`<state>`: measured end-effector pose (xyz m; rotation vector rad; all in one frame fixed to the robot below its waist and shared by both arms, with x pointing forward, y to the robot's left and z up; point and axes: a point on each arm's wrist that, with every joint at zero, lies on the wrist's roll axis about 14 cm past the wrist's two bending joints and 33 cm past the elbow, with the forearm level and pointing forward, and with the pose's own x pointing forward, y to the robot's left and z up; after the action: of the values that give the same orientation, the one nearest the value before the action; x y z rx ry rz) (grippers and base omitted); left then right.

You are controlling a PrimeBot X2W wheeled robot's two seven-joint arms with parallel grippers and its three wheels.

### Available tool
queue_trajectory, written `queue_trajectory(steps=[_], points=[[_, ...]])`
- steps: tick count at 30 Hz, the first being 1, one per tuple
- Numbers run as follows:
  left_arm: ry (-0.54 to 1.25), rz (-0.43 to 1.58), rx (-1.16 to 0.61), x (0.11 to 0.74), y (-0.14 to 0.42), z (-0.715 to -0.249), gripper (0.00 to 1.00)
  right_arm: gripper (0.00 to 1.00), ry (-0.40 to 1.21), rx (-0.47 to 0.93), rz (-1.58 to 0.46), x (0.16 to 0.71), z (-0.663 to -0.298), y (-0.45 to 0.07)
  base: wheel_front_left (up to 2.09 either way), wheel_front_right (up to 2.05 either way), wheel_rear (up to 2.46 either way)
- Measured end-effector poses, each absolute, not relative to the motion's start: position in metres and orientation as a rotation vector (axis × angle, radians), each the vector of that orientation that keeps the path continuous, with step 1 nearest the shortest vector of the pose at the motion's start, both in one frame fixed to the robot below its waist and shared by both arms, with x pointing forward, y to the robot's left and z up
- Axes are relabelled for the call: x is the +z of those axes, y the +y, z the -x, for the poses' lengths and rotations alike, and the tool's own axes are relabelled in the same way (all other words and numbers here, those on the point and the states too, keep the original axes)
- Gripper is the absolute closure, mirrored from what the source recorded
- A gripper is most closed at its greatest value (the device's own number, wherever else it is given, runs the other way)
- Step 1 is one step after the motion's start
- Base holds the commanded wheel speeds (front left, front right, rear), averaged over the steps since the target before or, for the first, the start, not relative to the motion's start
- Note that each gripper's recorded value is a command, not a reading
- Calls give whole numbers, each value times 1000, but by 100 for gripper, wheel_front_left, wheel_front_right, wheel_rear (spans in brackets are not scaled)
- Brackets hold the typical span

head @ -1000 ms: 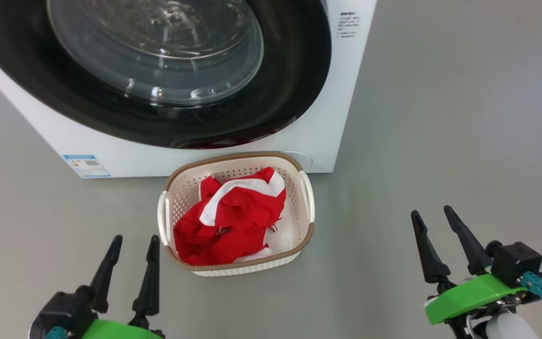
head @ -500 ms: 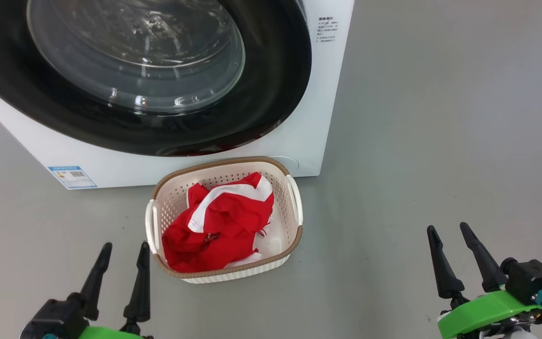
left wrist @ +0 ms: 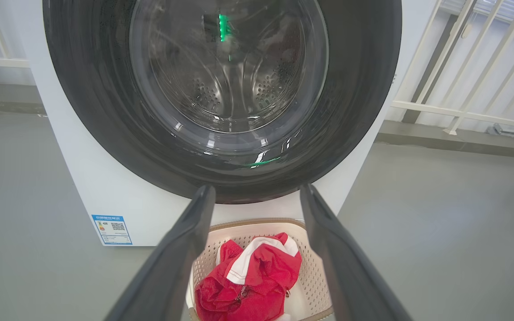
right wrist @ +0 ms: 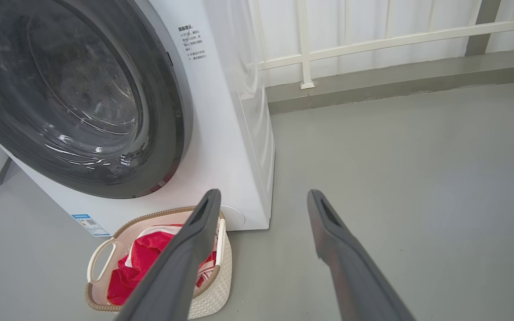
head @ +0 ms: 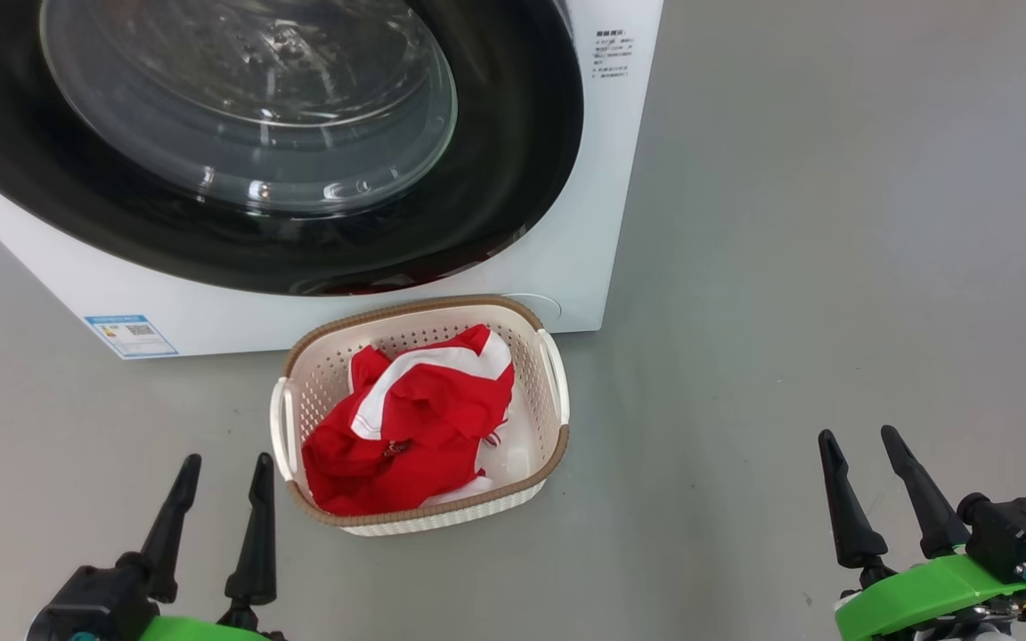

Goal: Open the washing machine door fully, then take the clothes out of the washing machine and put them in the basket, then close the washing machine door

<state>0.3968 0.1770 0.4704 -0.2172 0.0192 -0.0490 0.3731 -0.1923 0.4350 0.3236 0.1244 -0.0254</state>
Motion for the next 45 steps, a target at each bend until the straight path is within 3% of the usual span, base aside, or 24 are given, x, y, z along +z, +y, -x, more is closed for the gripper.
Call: queue_trajectory(steps=[24,25,34,45], points=[[30,265,-35,467,178,-394,0,0,122,-16,-333,436,-375,-187,0,0,0],[31,267,-34,467,178,-393,100,100,122,-16,-333,436,-375,-187,0,0,0],[136,304,-23,436,169,-383,100,100,217,-31,-363,408,-364,-178,0,0,0],[146,413,8,435,172,-379,100,100,215,-64,-470,410,-363,-181,0,0,0]])
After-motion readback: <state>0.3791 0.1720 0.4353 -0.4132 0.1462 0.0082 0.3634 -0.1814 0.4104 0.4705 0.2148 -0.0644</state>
